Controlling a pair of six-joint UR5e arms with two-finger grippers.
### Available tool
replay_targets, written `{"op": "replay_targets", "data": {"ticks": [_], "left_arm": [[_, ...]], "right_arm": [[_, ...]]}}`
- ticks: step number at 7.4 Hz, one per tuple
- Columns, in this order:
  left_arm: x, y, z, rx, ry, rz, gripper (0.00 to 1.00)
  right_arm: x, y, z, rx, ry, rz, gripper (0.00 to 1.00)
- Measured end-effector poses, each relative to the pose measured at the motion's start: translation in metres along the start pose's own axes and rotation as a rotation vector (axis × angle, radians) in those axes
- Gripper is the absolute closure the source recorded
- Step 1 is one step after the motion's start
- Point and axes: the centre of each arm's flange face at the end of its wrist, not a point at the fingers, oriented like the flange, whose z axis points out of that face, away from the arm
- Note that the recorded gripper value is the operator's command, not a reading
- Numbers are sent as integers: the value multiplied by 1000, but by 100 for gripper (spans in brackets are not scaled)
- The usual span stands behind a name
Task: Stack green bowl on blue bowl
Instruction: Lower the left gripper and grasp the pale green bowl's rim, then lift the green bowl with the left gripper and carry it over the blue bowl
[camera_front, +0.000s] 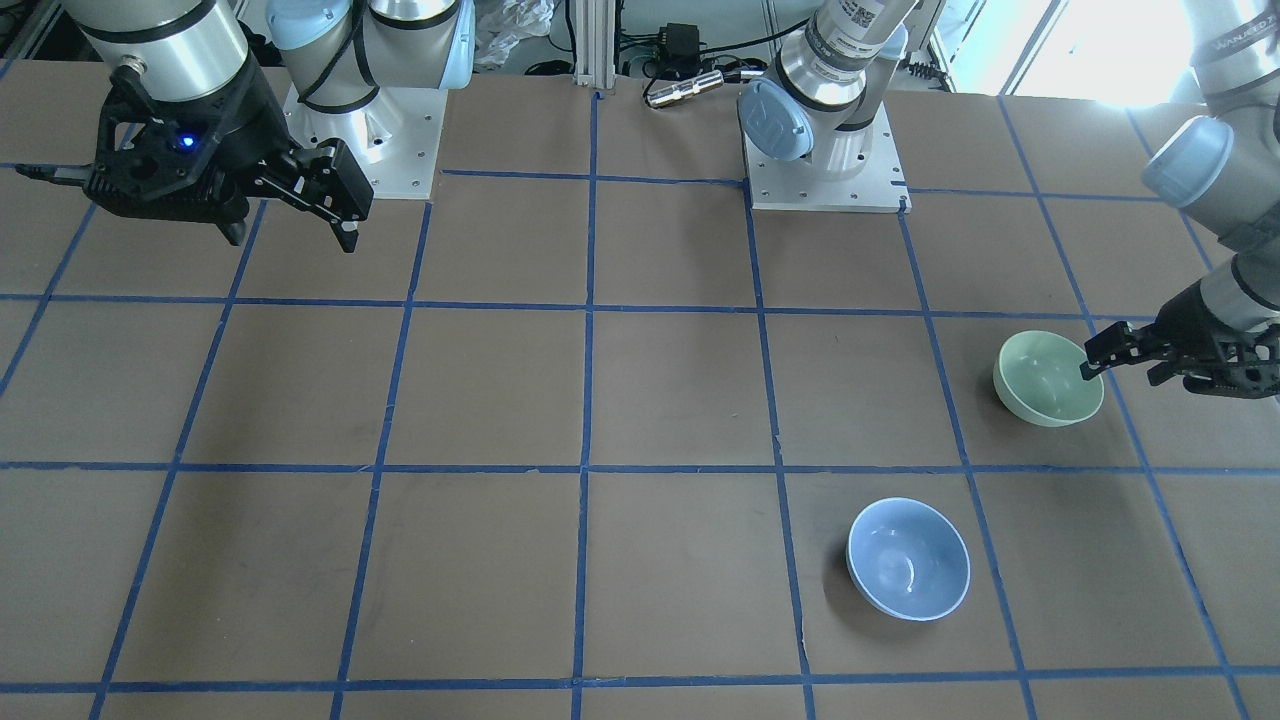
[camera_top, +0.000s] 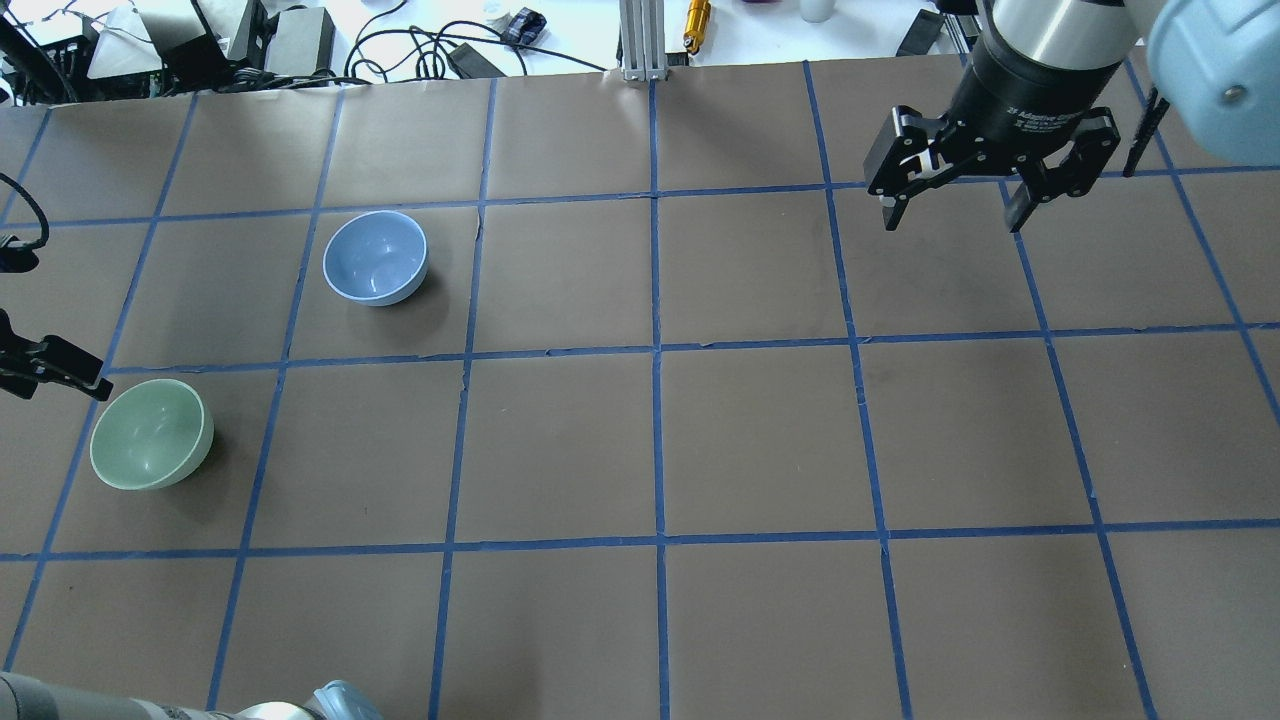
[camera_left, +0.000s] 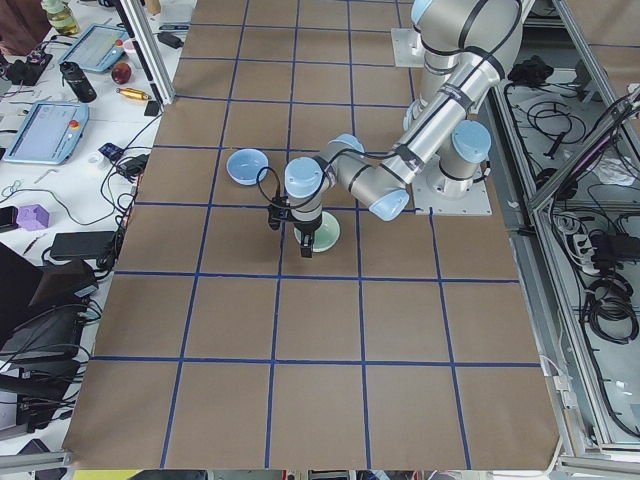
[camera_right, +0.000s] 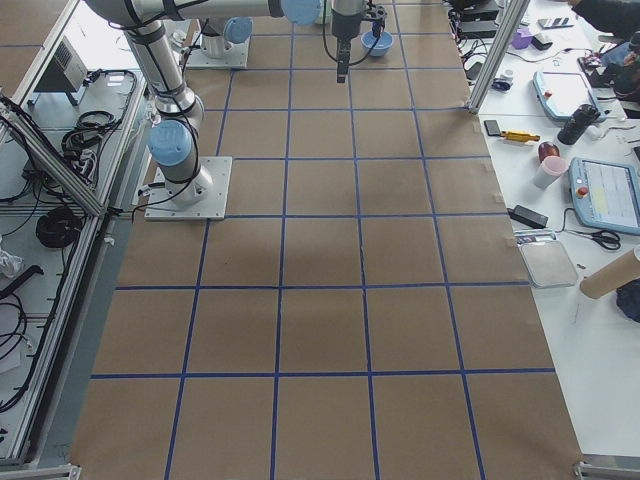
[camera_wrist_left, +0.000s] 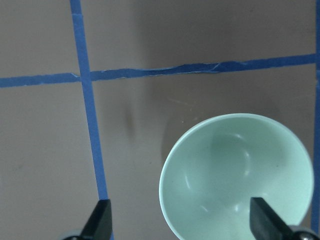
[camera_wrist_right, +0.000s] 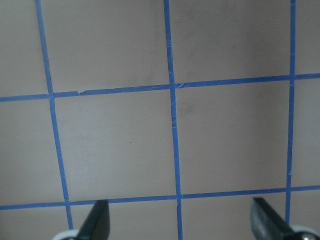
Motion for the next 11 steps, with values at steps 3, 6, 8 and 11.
{"op": "replay_targets", "data": {"ticks": [3,6,8,11], "left_arm": [[-10,16,34,-37,37,7,98],[-14,22,35,-44,53,53,100],[-12,21,25,-38,58,60,100],[25,-33,-49,-7,139,40,100]], "right_arm": [[0,0,0,0,0,0,0],[0,0,0,0,0,0,0],[0,0,0,0,0,0,0],[0,0,0,0,0,0,0]]}}
